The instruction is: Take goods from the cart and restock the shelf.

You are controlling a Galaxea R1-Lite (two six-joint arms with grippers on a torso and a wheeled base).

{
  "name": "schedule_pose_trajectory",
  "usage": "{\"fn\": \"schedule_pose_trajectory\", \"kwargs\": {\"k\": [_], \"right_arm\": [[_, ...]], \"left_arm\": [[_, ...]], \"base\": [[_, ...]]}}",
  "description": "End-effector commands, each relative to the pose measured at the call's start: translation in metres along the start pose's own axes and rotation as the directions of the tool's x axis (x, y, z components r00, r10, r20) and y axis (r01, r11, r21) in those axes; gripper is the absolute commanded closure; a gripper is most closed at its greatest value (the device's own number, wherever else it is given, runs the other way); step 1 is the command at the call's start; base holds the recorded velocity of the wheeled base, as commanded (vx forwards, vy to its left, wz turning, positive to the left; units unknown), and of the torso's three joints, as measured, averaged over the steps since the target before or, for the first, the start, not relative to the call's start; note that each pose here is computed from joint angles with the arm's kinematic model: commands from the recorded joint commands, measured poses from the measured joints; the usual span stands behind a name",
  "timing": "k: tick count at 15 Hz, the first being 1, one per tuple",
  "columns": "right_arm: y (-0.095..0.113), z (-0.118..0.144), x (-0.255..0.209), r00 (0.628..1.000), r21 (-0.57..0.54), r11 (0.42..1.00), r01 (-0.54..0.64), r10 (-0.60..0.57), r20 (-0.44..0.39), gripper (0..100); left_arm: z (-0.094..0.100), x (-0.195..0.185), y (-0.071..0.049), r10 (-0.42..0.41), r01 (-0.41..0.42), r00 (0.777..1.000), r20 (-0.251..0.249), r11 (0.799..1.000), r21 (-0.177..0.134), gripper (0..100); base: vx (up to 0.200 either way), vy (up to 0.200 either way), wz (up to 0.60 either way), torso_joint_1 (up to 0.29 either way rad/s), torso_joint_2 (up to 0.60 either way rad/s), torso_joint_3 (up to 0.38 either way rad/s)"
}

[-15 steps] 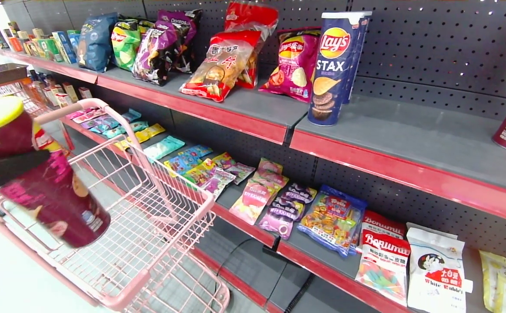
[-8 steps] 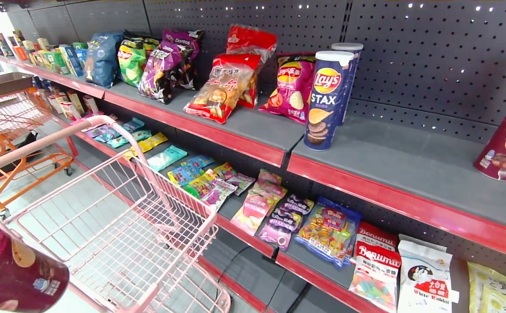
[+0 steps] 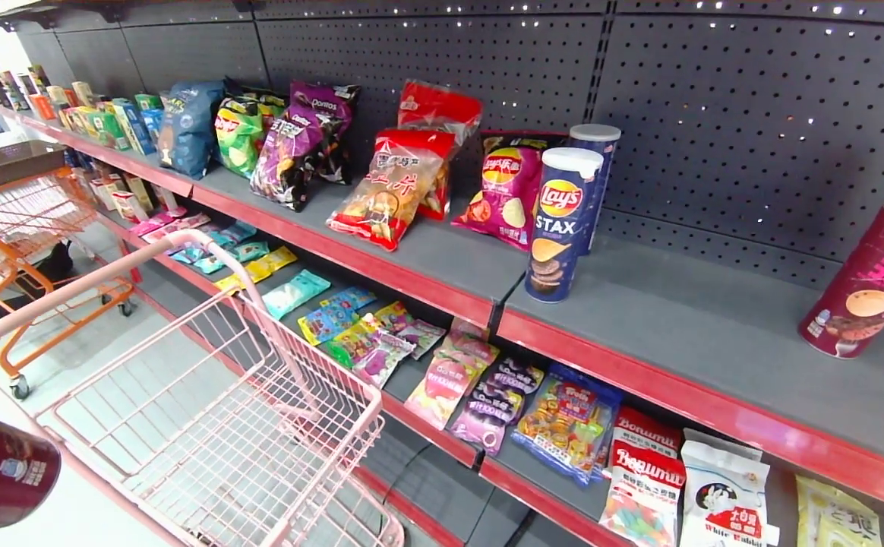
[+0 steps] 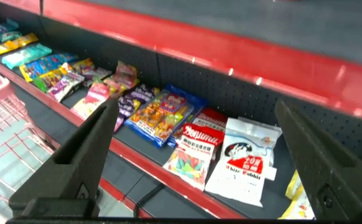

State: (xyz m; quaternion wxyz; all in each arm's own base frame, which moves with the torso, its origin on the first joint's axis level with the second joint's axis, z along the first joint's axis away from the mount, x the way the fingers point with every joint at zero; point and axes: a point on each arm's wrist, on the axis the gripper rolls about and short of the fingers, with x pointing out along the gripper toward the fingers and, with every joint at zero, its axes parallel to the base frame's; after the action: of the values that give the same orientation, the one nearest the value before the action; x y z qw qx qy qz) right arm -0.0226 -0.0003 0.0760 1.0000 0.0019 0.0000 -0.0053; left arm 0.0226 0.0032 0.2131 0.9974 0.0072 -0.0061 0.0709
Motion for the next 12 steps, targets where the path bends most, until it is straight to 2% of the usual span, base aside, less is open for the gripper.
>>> {"fn": "schedule_pose_trajectory", "kwargs": {"k": [1, 5, 6, 8, 9, 12], "right_arm": [[0.000, 0.000, 0.000, 1.000, -0.001, 1.000, 0.000, 0.000, 0.002, 0], [0.000, 0.000, 0.000, 1.000, 0.001, 1.000, 0.000, 0.000, 0.000, 0], [0.000, 0.000, 0.000, 1.000, 0.001, 1.000, 0.000, 0.000, 0.000, 0], [0.000, 0.000, 0.000, 1.000, 0.001, 1.000, 0.000, 0.000, 0.000, 0], [0.000, 0.000, 0.000, 1.000, 0.002, 1.000, 0.000, 0.000, 0.002, 0], [0.000, 0.000, 0.000, 1.000, 0.002, 1.000, 0.000, 0.000, 0.000, 0]], "left_arm": [[-0.001, -0.002, 0.000, -0.002, 0.002, 1.000, 0.007, 1.000, -0.001, 100], [-0.002, -0.002, 0.000, -0.002, 0.002, 1.000, -0.001, 1.000, 0.005, 100], [-0.003, -0.005, 0.001, -0.001, 0.001, 1.000, -0.004, 1.000, 0.025, 100], [-0.009, -0.015, 0.001, -0.032, 0.033, 0.999, -0.019, 0.997, 0.063, 100], [-0.012, -0.019, 0.001, -0.073, 0.074, 0.997, -0.011, 0.995, 0.064, 100], [-0.015, -0.023, 0.001, -0.076, 0.076, 0.997, -0.003, 0.995, 0.065, 100]], "base": [[0.000, 0.000, 0.00, 0.183, -0.39, -0.242], [0.000, 0.000, 0.00, 0.104, -0.25, -0.140], [0.000, 0.000, 0.00, 0.000, 0.00, 0.000], [0.000, 0.000, -0.60, 0.010, -0.01, -0.005], [0.000, 0.000, -0.60, 0.002, 0.00, 0.002], [0.000, 0.000, -0.60, 0.010, -0.01, -0.001]]}}
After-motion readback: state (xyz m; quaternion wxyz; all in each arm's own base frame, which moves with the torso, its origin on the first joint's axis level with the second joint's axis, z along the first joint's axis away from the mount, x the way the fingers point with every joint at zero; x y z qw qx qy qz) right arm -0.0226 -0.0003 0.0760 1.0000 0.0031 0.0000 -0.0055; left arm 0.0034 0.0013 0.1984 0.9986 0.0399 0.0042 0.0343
